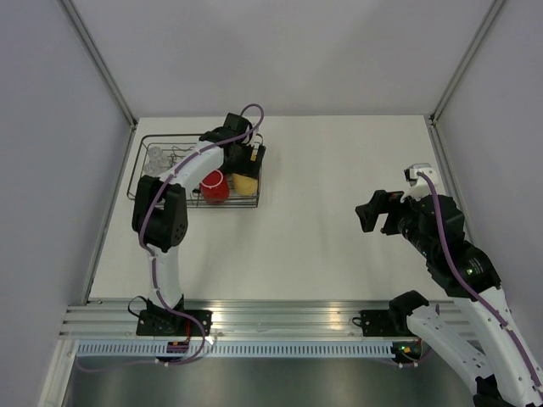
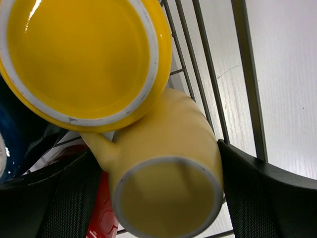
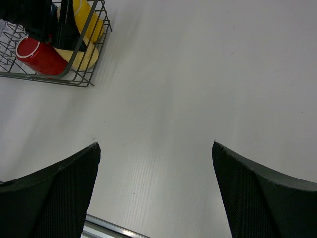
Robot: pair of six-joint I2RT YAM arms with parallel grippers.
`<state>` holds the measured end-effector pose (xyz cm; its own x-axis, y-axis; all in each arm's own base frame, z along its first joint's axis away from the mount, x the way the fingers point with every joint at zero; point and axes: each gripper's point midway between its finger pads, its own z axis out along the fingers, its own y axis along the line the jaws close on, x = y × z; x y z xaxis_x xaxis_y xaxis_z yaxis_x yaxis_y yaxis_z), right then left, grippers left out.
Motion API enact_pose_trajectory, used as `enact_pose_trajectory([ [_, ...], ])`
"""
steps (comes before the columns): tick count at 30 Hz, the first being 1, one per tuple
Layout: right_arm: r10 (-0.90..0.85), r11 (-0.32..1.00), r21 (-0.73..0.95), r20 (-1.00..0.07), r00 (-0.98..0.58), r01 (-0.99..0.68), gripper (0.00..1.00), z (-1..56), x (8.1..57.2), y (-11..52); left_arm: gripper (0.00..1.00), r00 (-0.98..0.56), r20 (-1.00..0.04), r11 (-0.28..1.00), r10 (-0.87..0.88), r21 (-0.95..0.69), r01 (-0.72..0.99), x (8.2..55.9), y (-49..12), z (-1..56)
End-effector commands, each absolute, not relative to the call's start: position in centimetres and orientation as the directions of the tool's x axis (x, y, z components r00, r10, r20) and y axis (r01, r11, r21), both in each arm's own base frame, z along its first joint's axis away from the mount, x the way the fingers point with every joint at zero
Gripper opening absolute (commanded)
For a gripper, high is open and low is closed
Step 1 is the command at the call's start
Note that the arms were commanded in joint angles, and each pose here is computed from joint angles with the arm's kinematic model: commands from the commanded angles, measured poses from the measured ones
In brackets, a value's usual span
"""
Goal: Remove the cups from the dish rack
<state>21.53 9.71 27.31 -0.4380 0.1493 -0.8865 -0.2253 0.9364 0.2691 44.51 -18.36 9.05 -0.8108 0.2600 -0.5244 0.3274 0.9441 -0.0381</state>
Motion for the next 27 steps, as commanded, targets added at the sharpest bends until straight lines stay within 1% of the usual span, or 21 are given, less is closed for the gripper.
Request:
enact_pose_trajectory([
  [1,0.149,0.932,0.269,-0.896,-0.417,-0.244,0.98,27.7,21.7,10.0,0.94,-0.824,-0.522,0.954,0.219,-0.062,0.293,45.0,-19.1,8.5],
  [5,0.147,0.932,0.267,-0.896,-0.418,-0.245,0.98,27.6,21.7,10.0,0.89,-0.831,-0.515,0.955,0.212,-0.070,0.288,44.9,-19.1,8.1],
  [6,0.149,0.932,0.269,-0.896,-0.419,-0.244,0.98,27.6,21.7,10.0,0.84,-0.829,-0.517,0.953,0.213,-0.076,0.292,44.8,-19.2,8.3],
  [8,0.149,0.932,0.268,-0.897,-0.417,-0.243,0.98,27.6,21.7,10.0,0.80,-0.830,-0.518,0.952,0.208,-0.089,0.294,44.7,-19.5,8.4],
  [9,0.151,0.931,0.270,-0.896,-0.418,-0.244,0.98,27.6,21.7,10.0,0.73,-0.829,-0.520,0.950,0.205,-0.097,0.296,44.7,-19.6,8.6],
  [11,0.150,0.931,0.270,-0.896,-0.418,-0.245,0.98,27.6,21.7,10.0,0.64,-0.826,-0.525,0.949,0.204,-0.101,0.298,44.8,-19.8,8.8],
  [12,0.148,0.932,0.269,-0.895,-0.420,-0.245,0.98,27.6,21.8,10.0,0.55,-0.825,-0.527,0.948,0.203,-0.106,0.301,44.8,-20.0,9.0],
  [14,0.150,0.930,0.271,-0.896,-0.418,-0.246,0.98,27.6,21.8,10.1,0.40,-0.819,-0.537,0.946,0.203,-0.108,0.305,44.8,-20.2,9.5],
  [15,0.151,0.931,0.271,-0.896,-0.418,-0.245,0.98,27.6,21.8,10.1,0.28,-0.818,-0.539,0.947,0.201,-0.106,0.303,44.9,-20.2,9.6],
  [17,0.148,0.931,0.270,-0.896,-0.419,-0.246,0.98,27.5,21.8,10.1,0.18,-0.810,-0.553,0.948,0.196,-0.104,0.301,44.9,-20.4,10.4],
  [18,0.150,0.931,0.270,-0.897,-0.416,-0.246,0.98,27.6,21.8,10.1,0.10,-0.810,-0.553,0.949,0.195,-0.101,0.297,44.9,-20.3,10.7],
  [20,0.152,0.931,0.271,-0.897,-0.416,-0.246,0.98,27.7,21.8,10.1,0.06,-0.805,-0.561,0.949,0.193,-0.102,0.298,44.9,-20.3,11.4],
  [21,0.151,0.930,0.272,-0.897,-0.416,-0.247,0.98,27.7,21.8,10.1,0.02,-0.803,-0.565,0.951,0.190,-0.098,0.294,44.9,-20.2,11.7],
  [27,0.151,0.930,0.272,-0.897,-0.416,-0.247,0.98,27.7,21.8,10.1,0.02,-0.786,-0.592,0.955,0.176,-0.091,0.283,44.9,-19.8,14.0],
])
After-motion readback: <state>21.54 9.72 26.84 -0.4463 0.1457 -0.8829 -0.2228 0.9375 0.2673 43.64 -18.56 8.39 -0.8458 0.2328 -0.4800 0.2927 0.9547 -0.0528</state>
